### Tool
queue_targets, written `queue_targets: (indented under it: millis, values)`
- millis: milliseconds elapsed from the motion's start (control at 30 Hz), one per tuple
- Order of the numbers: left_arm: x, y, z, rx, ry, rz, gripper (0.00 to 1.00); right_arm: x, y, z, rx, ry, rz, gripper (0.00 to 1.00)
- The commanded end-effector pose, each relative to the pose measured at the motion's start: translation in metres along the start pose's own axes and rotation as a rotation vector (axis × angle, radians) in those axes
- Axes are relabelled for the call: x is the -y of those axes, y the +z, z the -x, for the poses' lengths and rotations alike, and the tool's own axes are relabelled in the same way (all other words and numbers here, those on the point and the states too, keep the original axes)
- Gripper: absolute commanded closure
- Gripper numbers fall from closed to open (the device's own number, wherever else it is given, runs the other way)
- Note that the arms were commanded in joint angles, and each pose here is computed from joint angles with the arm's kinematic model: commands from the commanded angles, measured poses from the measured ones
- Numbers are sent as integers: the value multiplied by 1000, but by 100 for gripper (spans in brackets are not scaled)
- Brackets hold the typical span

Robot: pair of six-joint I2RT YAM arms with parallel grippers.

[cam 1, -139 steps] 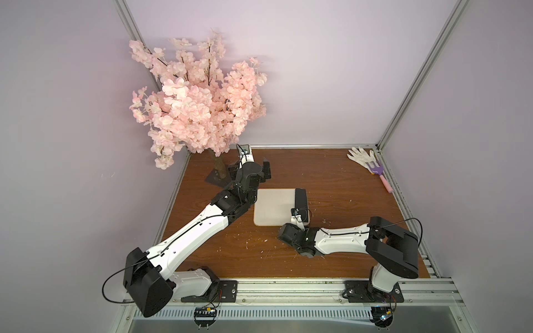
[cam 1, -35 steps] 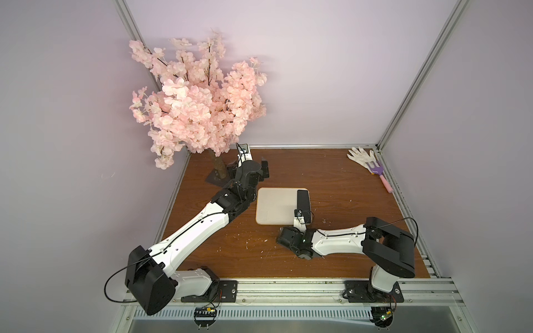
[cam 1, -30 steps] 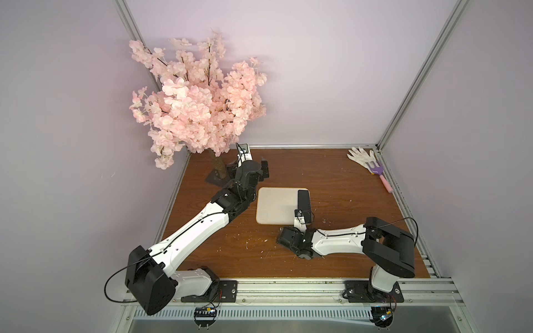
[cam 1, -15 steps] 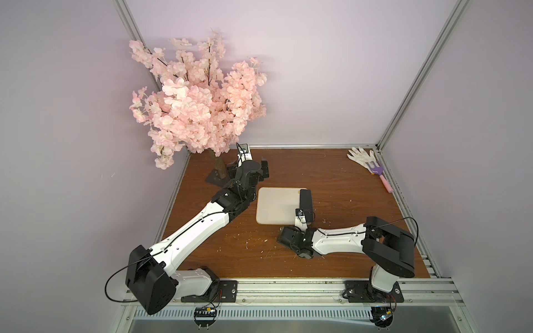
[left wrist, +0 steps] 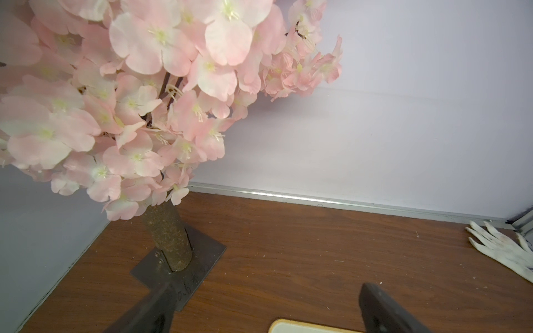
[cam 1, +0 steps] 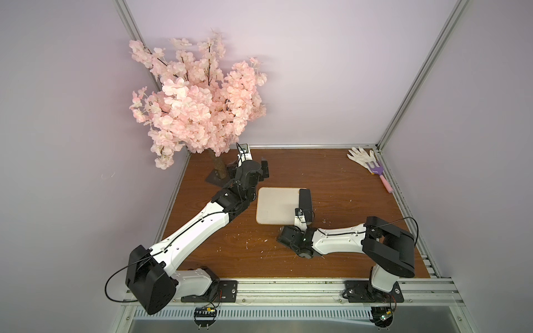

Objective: Align the knife with the edge of the cutting board
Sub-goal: Adjust the knife at the edge of the cutting board.

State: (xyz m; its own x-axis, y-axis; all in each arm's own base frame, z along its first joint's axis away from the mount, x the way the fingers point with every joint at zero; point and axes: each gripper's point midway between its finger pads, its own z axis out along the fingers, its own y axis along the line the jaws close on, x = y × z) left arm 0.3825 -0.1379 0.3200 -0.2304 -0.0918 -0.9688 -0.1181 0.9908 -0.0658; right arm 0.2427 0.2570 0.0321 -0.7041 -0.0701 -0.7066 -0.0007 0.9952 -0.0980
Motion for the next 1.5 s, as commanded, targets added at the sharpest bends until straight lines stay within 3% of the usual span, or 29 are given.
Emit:
queue_targets:
  millis: [0,1067,1467]
  values:
    - [-5,4,-1,1,-8,14,0,0,-9,20,68,25,10,80]
    - [-7,4,0,2,-11,17,0,-1,-11,14,61,18,27,79]
    - [-7,4,2,4,-14,18,0,-3,-11,13,59,12,32,66]
